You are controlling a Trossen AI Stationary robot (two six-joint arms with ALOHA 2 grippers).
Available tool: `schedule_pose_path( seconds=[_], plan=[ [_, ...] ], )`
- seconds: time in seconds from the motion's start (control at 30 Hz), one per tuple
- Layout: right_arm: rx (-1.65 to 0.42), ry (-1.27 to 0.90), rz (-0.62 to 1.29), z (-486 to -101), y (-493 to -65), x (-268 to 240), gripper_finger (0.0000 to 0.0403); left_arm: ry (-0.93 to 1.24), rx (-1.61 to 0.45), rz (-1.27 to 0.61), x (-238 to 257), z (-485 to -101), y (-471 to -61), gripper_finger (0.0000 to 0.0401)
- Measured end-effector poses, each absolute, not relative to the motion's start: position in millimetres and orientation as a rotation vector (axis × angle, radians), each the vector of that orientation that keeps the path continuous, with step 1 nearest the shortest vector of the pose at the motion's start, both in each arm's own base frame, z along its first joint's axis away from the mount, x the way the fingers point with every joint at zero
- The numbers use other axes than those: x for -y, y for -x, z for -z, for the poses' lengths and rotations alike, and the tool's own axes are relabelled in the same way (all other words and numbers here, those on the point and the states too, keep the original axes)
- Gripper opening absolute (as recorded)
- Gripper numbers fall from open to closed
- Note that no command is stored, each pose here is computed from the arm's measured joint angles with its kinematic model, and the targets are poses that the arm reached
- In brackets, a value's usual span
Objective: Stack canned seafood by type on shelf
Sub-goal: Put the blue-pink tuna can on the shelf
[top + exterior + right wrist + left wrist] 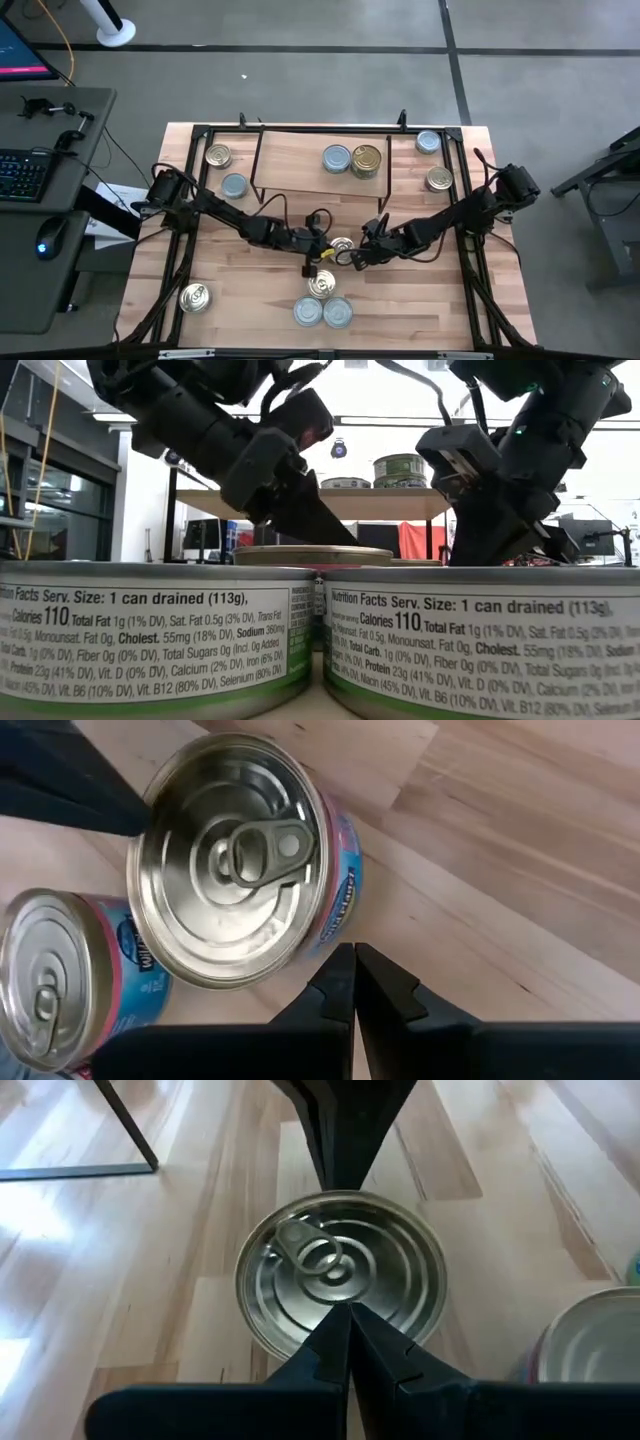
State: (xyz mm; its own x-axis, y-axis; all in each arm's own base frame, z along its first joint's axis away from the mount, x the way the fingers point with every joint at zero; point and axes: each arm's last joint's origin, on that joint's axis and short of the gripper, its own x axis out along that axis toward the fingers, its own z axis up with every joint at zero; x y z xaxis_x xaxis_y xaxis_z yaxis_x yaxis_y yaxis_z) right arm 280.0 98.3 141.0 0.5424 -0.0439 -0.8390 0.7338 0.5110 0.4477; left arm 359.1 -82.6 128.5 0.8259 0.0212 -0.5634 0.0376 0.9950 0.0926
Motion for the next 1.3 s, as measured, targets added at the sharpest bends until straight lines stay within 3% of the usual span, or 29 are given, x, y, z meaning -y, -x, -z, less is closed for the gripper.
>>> schedule_pose_path(
  seconds=[0.33, 0.67, 0.97, 1.3],
  plan=[
    [-0.785, -0.937, 0.559, -146, -286, -98, 0.0000, -0.112, -0.669, 0.040, 80, -120, -357, 0.0000],
    [-0.716, -0.935, 0.424, -182, -305, -123, 0.0000, -0.133, -0.718, 0.043, 84, -124, -350, 0.0000],
    [-0.706, -0.916, 0.403, -191, -310, -123, 0.0000, -0.134, -0.751, 0.044, 85, -123, -347, 0.0000],
    [-0.622, -0.739, 0.194, -232, -305, -111, 0.0000, -0.210, -1.047, -0.002, 65, -136, -315, 0.0000]
  ],
)
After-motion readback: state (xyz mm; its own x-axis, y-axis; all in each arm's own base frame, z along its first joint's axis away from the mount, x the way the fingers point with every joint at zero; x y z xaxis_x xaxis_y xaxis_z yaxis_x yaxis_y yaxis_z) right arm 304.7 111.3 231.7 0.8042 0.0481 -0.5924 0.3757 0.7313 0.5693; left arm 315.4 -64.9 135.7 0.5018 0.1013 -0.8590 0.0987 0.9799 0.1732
